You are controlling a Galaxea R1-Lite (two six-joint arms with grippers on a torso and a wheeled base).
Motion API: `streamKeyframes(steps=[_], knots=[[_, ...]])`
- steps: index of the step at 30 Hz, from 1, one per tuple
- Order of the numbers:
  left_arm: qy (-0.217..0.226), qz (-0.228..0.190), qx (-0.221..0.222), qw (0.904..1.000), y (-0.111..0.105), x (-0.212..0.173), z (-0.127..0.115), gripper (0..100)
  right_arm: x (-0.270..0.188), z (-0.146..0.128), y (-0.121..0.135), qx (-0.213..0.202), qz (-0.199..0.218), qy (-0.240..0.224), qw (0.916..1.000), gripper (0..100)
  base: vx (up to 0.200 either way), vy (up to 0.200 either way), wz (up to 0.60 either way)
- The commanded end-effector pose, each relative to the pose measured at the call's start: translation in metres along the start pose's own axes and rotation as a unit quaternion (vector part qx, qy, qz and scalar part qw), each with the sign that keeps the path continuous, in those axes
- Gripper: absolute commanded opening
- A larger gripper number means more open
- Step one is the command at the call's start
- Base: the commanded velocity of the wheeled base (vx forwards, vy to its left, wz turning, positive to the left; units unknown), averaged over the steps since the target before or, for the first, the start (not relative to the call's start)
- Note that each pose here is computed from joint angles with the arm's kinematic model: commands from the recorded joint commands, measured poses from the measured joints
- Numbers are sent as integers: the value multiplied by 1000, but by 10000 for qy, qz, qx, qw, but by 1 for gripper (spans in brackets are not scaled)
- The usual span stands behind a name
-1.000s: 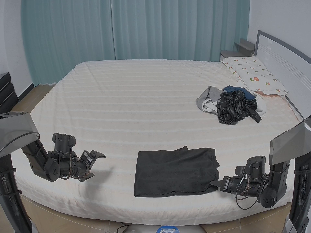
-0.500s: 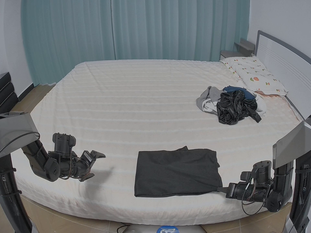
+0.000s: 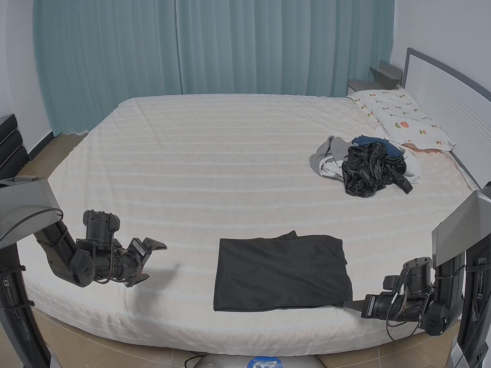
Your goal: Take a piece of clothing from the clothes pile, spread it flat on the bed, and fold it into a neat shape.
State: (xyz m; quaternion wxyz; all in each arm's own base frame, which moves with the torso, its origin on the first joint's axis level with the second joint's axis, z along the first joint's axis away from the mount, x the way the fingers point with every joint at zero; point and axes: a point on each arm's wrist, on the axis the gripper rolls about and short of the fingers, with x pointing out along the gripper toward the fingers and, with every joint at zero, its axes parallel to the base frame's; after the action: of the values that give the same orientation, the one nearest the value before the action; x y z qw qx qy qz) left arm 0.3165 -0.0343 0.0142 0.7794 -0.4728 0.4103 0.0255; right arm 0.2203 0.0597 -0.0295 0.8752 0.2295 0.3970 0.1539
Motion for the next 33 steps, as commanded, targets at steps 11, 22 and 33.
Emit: streamKeyframes(steps=[11, 22, 33], knots=[[24, 25, -18, 10000, 2, -3, -2, 100, 68, 70, -9, 227, 244, -1164, 9926, 100, 0, 0, 0], [29, 24, -5, 10000, 2, -3, -3, 100, 123, 102, -19, 811, 293, -1541, 9843, 100, 0, 0, 0], [29, 24, 3, 10000, 2, -2, -3, 100, 119, 114, -28, 1463, 458, -1790, 9718, 0, 0, 0, 0]])
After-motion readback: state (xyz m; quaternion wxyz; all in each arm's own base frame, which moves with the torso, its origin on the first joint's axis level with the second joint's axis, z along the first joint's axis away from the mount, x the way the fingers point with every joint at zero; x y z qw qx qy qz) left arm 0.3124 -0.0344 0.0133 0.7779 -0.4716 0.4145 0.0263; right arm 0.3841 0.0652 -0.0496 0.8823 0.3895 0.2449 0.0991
